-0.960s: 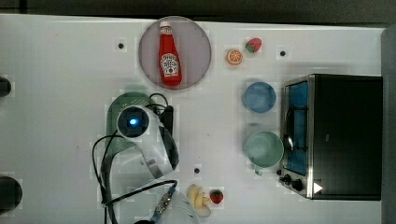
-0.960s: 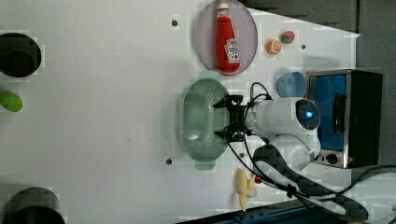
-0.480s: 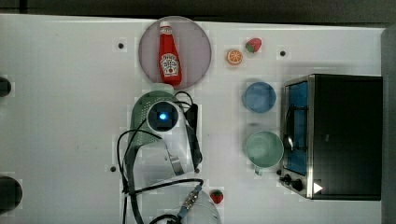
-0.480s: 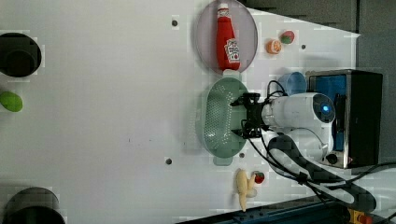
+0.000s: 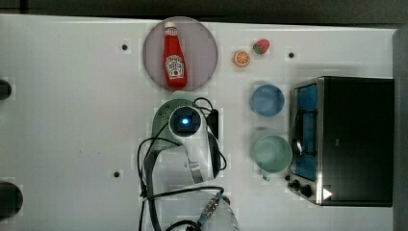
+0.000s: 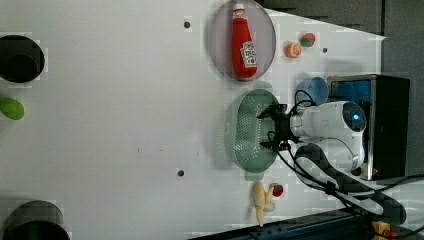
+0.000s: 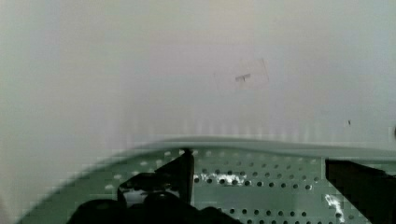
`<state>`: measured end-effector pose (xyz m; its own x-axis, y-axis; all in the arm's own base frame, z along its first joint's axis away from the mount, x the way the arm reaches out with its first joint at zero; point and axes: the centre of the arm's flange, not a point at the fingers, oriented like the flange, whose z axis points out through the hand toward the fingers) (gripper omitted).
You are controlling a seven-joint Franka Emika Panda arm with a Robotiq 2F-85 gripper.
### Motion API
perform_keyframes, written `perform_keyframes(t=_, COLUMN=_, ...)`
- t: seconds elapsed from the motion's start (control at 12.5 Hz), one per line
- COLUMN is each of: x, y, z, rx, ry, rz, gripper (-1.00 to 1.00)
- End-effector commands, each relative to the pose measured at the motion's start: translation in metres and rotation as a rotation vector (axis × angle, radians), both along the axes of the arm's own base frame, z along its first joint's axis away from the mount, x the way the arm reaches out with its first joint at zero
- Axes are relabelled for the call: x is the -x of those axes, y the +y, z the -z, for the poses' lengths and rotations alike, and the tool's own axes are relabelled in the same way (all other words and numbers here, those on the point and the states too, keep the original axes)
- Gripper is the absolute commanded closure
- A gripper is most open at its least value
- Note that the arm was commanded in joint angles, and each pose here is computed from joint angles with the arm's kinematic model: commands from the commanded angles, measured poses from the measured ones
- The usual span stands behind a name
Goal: Drag strainer left to right.
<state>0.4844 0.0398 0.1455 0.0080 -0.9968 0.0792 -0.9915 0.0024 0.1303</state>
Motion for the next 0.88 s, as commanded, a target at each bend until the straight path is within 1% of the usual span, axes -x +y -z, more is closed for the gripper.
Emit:
perform_keyframes(t=0.08, x=-0.018, y=-0.03, z=-0.023, rx=-0.006, ry=-0.058, rz=-0.034, gripper=-1.0)
perform_keyframes(t=0.48, x=-0.018, y=-0.081, z=-0.024, rx=0.02, ry=-0.061, rz=-0.042, gripper=-1.0)
perform_keyframes(t=0.72, x=-0.016, y=-0.104, z=-0.025, rx=0.035, ry=-0.061, rz=-0.017, gripper=-1.0)
perform_keyframes(t=0.88, x=-0.015, y=-0.114, z=-0.025, rx=0.039, ry=-0.057, rz=-0.034, gripper=-1.0)
